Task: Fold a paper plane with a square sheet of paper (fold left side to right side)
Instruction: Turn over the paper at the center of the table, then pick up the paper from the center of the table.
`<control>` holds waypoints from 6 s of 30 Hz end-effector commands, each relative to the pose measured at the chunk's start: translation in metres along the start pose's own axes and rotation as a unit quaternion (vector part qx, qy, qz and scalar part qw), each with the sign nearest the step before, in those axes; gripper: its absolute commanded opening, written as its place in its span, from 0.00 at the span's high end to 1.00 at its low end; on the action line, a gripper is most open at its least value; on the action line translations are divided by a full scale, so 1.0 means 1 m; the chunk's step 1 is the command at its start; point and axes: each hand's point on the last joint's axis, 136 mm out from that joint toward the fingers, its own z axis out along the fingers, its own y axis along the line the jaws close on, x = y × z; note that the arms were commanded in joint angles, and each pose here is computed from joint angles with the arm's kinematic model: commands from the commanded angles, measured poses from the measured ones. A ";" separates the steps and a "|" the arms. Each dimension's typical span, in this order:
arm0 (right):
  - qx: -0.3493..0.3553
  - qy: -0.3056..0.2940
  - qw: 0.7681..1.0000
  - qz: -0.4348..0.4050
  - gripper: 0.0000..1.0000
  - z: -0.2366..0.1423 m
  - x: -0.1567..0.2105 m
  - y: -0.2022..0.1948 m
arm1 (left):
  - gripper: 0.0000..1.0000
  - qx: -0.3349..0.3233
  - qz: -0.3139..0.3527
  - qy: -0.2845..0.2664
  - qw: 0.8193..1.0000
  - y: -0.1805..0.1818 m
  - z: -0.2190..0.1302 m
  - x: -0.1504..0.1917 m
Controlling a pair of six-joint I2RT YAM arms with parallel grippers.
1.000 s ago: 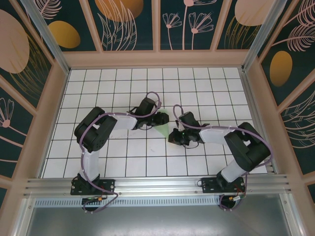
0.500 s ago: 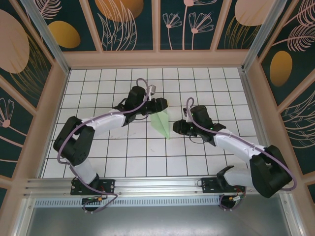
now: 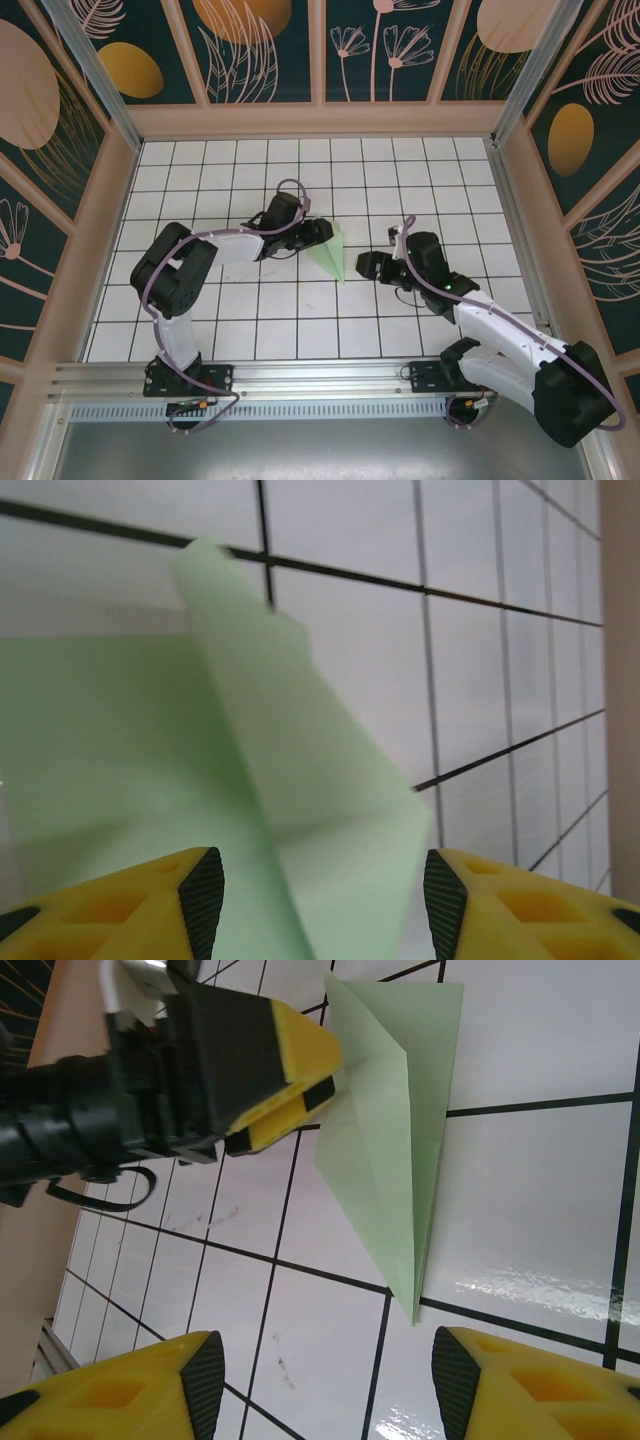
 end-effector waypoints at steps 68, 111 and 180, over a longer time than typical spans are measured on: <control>-0.339 0.022 0.940 -0.023 0.31 -0.026 -0.057 0.140 | 0.86 0.355 0.101 -0.062 0.927 -0.178 -0.164 -0.003; 0.583 0.112 0.702 -0.393 0.90 0.090 0.004 -0.055 | 0.13 -0.106 0.032 -0.402 0.909 -0.005 -0.309 -0.034; -0.094 -0.072 0.991 -0.065 0.10 -0.033 -0.065 -0.024 | 1.00 0.195 0.044 -0.069 0.977 -0.059 -0.039 0.027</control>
